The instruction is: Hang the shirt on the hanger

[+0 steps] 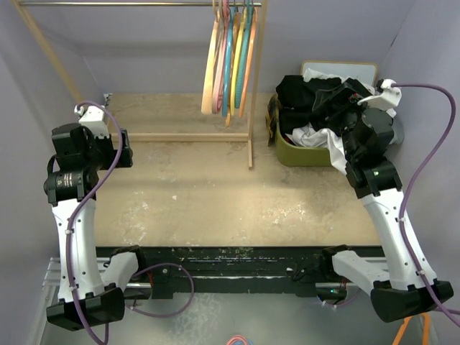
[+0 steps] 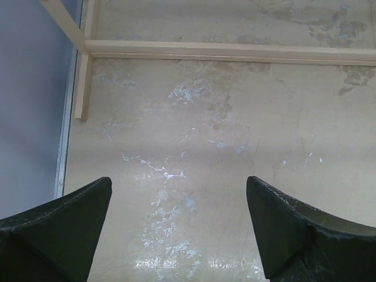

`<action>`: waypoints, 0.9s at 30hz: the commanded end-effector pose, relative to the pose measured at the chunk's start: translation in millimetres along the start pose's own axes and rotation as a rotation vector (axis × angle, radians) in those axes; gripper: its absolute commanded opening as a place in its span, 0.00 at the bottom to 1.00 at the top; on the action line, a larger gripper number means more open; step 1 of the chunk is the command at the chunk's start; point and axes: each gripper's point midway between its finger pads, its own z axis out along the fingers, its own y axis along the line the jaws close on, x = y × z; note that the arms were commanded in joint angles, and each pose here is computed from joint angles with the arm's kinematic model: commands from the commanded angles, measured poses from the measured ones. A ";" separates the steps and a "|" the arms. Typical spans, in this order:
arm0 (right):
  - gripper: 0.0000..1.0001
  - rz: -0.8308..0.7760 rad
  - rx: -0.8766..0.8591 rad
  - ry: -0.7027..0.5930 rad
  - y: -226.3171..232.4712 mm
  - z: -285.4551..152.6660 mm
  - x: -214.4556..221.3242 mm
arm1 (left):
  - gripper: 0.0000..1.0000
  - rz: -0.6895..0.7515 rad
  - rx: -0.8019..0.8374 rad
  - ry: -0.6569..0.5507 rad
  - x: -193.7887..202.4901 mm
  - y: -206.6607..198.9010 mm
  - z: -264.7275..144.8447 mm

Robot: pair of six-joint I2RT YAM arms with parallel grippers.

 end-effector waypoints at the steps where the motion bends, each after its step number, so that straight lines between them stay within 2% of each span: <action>1: 1.00 -0.107 -0.044 -0.076 5.7 -1.9 -18.4 | 0.99 0.001 0.032 -0.057 -18.4 -5.3 -4.4; 3: 1.00 -0.221 0.057 -0.102 -12.5 7.8 -24.3 | 0.99 0.088 0.148 -0.035 -14.4 -22.3 -9.0; 6: 1.00 -0.301 0.167 -0.075 -26.6 29.1 -22.7 | 0.99 0.096 0.204 -0.064 -21.1 -32.6 -13.6; 9: 1.00 -0.389 0.126 -0.008 -14.5 54.8 -12.7 | 0.99 0.113 0.270 -0.066 -21.0 -43.8 -13.8; 11: 0.99 -0.441 0.109 0.074 -12.2 75.9 8.6 | 0.99 0.127 0.294 -0.063 -18.1 -48.8 -12.8; 15: 0.98 -0.493 0.173 0.189 -26.5 104.1 41.9 | 0.99 0.157 0.296 -0.058 -13.3 -52.9 -13.2; 22: 0.97 -0.557 0.328 0.187 -65.1 123.7 62.7 | 0.99 0.202 0.339 -0.071 -9.9 -65.8 -23.4; 24: 0.91 -0.575 0.372 0.198 -79.1 126.5 67.3 | 0.99 0.208 0.348 -0.071 -8.4 -67.8 -24.3; 25: 0.85 -0.587 0.385 0.203 -83.1 127.3 69.8 | 0.99 0.211 0.347 -0.071 -8.2 -67.9 -24.2; 27: 0.64 -0.597 0.385 0.212 -84.7 127.6 73.0 | 0.99 0.214 0.346 -0.072 -7.6 -68.3 -24.9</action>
